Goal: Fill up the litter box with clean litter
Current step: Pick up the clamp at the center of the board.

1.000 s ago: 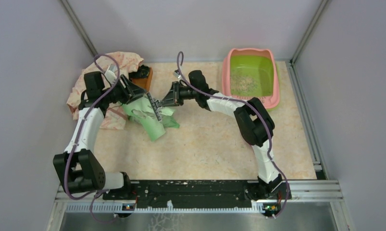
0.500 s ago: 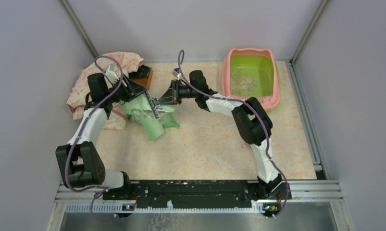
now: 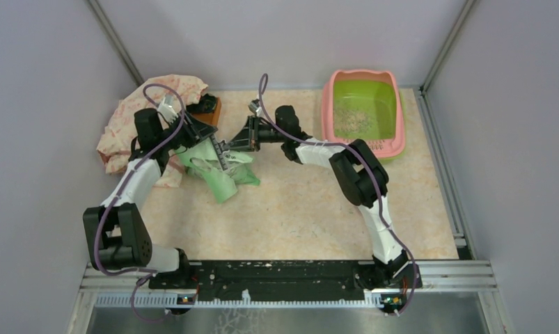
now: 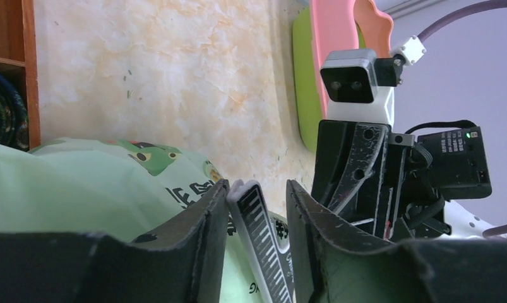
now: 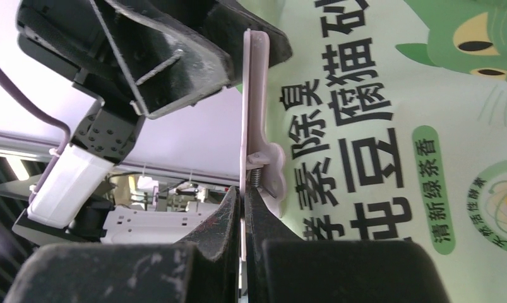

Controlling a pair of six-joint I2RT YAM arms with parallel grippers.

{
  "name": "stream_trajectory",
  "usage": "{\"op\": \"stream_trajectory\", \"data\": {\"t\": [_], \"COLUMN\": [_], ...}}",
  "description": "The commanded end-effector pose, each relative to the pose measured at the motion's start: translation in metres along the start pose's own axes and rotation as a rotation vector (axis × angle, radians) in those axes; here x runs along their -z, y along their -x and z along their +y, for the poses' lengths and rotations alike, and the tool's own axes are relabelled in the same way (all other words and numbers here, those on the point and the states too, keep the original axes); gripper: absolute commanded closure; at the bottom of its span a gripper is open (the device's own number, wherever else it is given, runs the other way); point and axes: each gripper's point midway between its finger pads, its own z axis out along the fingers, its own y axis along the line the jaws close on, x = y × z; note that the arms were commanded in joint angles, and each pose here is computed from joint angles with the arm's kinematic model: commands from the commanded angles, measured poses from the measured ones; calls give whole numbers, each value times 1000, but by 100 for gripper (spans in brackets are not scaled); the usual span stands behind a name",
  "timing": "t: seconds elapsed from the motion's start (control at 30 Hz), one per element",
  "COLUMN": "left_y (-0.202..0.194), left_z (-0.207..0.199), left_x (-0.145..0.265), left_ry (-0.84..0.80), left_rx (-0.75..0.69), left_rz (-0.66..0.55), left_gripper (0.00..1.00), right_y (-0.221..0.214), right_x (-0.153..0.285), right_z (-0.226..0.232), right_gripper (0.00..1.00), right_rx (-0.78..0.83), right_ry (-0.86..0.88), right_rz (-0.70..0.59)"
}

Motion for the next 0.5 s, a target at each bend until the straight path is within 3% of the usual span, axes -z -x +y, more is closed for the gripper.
{"op": "stream_trajectory", "data": {"t": [0.0, 0.4, 0.47], "left_y": [-5, -8, -8], "left_z": [-1, -3, -2], "left_x": [-2, -2, -3], "left_ry": [-13, -25, -26], "left_rx": [-8, 1, 2], "left_rz": [1, 9, 11], "left_gripper": [58, 68, 71], "right_y": [7, 12, 12], "right_x": [-2, 1, 2], "right_z": [31, 38, 36], "right_gripper": [100, 100, 94], "right_rx": [67, 55, 54], "right_ry": [112, 157, 155], "right_rz": [-24, -38, -38]}}
